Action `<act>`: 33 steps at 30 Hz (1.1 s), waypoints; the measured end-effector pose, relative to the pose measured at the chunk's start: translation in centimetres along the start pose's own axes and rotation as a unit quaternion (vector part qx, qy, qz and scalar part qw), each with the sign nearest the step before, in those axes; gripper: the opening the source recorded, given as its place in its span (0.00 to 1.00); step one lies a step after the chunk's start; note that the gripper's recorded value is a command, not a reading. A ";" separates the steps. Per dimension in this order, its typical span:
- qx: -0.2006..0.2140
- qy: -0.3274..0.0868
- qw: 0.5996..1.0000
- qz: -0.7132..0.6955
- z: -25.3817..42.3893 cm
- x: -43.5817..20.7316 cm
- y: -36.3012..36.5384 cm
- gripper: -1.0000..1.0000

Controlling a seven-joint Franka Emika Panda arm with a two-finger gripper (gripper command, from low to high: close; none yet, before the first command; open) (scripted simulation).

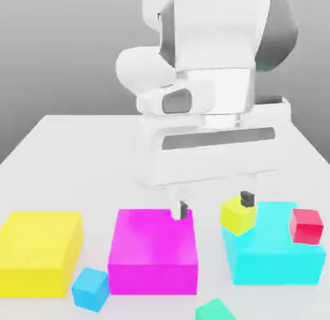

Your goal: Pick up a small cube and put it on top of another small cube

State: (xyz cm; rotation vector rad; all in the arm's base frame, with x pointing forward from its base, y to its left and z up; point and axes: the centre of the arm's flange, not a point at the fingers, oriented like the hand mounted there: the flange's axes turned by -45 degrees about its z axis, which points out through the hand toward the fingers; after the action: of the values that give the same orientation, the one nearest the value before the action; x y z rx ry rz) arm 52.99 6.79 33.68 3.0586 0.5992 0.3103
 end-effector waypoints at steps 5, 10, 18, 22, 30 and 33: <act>0.018 -0.061 0.997 -0.039 9.0 -1.8 -1.6 0.50; 0.029 -0.093 0.993 -0.062 16.8 -3.9 -2.8 0.50; 0.030 -0.095 0.993 -0.063 20.1 -4.7 -3.1 0.00; 0.030 -0.095 0.993 -0.063 16.5 -3.9 -2.9 0.00; 0.016 -0.099 0.984 0.147 11.6 -6.9 4.3 0.00; 0.009 -0.100 0.963 0.250 10.5 -8.9 7.4 0.00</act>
State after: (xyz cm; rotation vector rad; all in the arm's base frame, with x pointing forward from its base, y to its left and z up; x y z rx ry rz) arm 49.70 -3.16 22.03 3.1551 -0.1882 -0.0074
